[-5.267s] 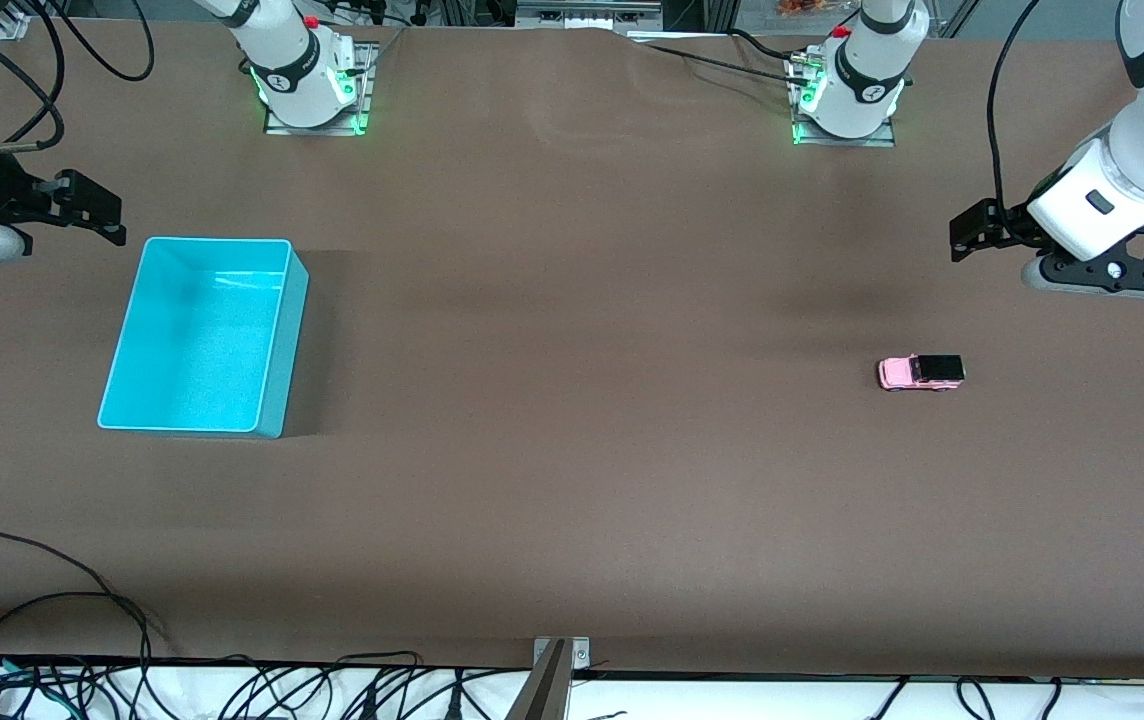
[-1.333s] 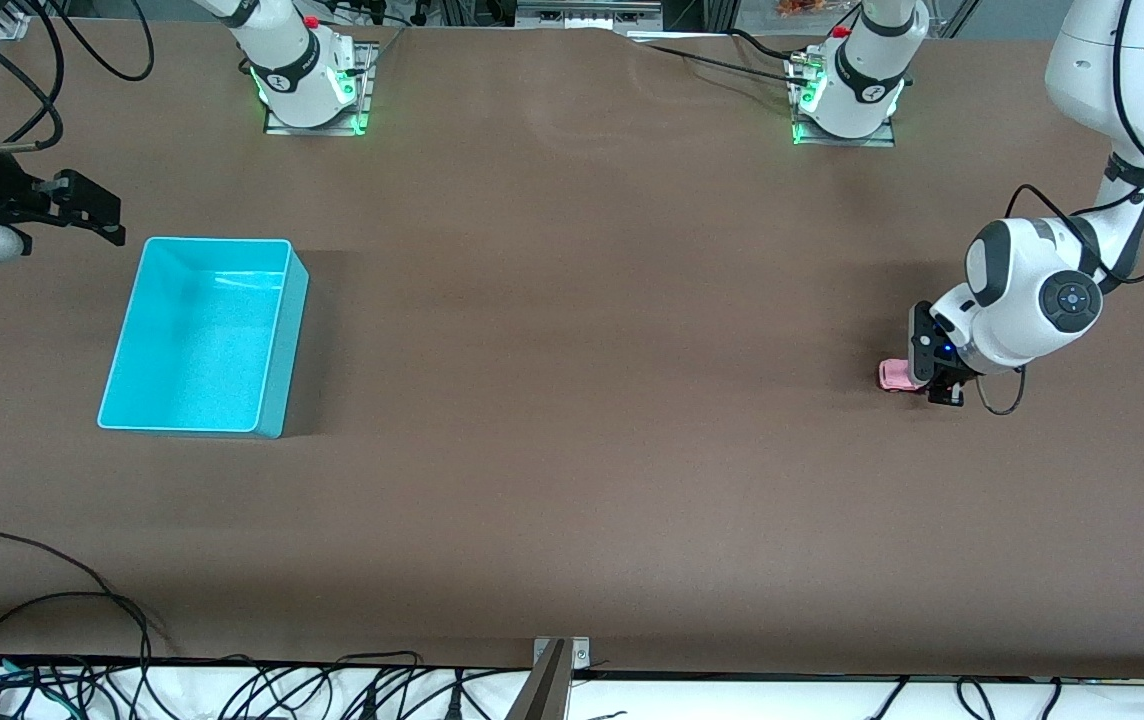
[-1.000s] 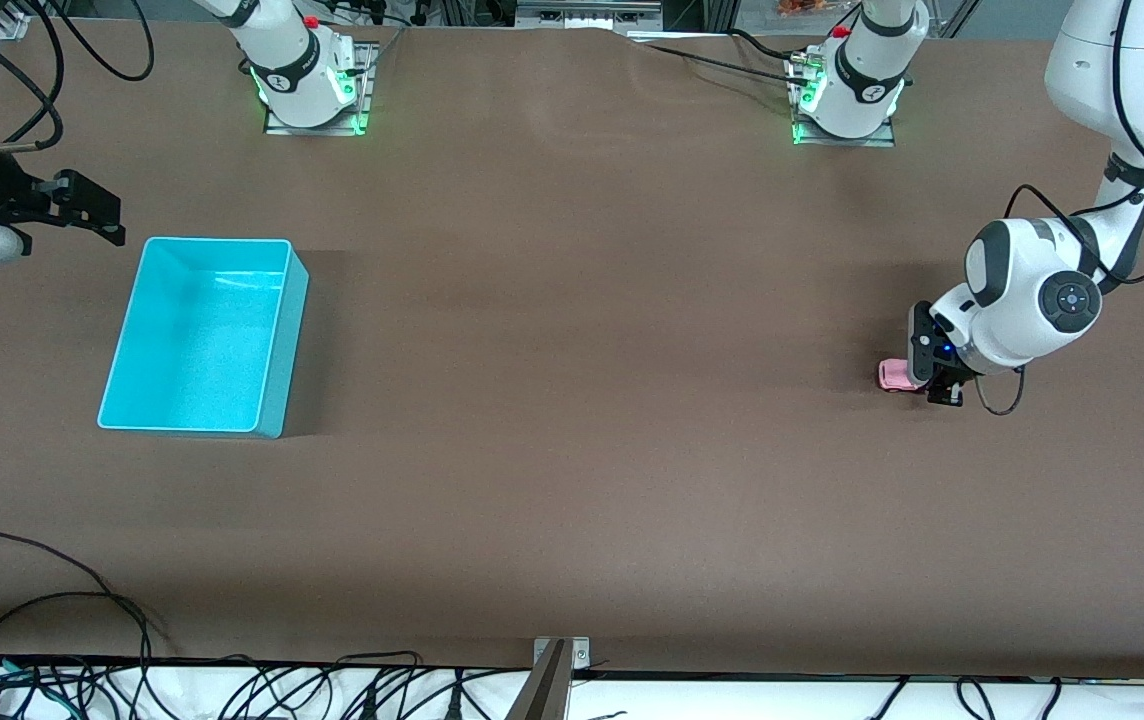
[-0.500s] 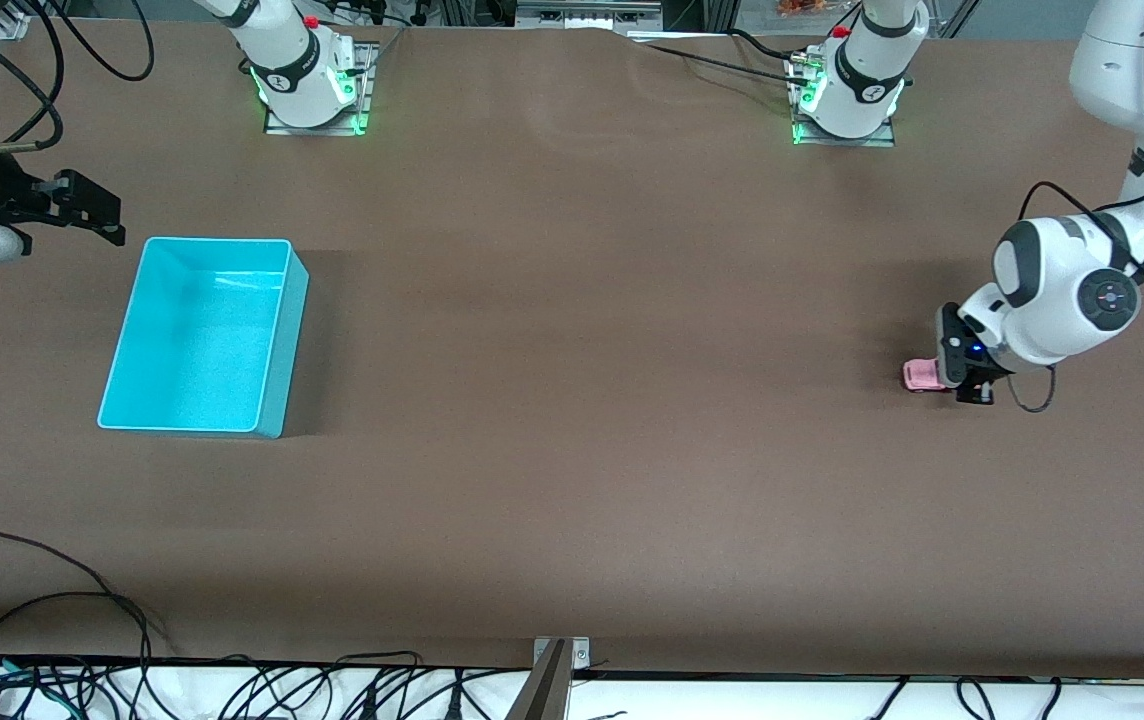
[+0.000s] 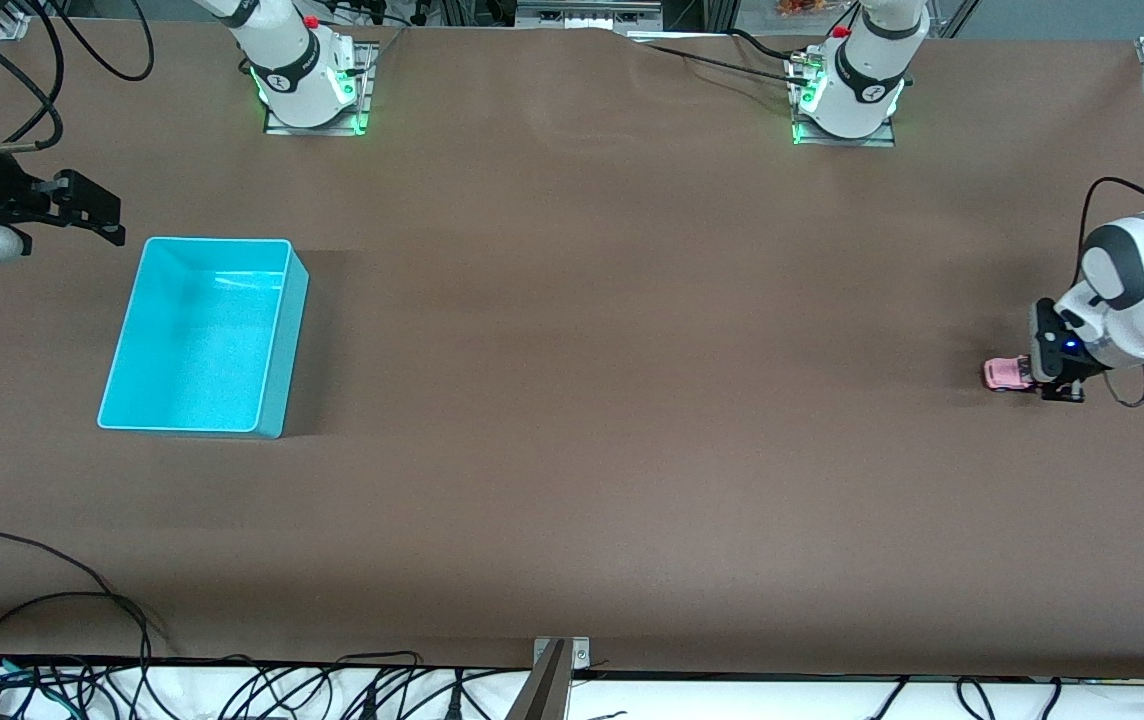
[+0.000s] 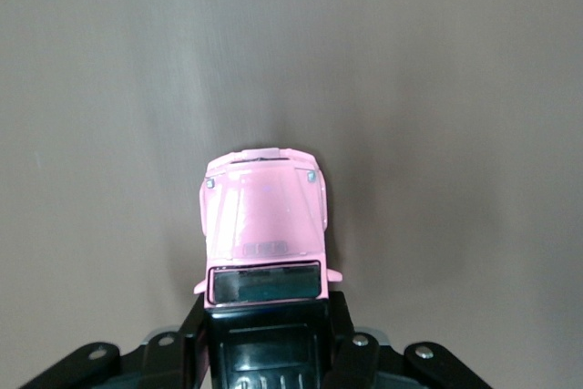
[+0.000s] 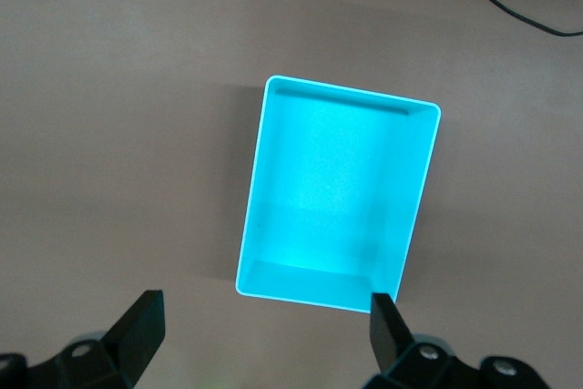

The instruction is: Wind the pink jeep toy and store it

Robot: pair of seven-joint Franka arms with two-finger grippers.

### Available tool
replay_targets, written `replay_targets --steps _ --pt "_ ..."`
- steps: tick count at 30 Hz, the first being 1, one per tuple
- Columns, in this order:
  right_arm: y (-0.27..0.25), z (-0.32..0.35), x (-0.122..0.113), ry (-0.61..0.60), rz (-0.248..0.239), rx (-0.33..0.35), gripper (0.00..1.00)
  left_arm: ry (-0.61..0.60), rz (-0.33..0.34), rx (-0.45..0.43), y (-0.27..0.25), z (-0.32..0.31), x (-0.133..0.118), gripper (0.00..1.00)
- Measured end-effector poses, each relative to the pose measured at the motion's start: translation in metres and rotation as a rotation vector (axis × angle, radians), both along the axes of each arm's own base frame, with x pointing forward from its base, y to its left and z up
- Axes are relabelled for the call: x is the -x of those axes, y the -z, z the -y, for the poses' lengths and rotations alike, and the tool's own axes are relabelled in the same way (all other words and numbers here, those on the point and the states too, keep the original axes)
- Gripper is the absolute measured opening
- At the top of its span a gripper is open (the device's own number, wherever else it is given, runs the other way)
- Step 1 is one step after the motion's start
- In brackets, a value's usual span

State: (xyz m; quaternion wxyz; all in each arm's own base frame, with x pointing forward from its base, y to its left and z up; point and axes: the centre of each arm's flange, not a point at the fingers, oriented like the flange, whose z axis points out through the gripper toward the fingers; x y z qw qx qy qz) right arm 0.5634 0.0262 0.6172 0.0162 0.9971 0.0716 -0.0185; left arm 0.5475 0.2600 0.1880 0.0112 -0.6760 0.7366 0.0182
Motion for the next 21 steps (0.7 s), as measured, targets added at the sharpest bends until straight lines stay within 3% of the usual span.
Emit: replay_targets --steps 21 --pt "0.0 0.0 0.0 0.0 0.0 0.0 1.0 -0.005 -0.003 0.0 0.0 -0.07 0.009 0.52"
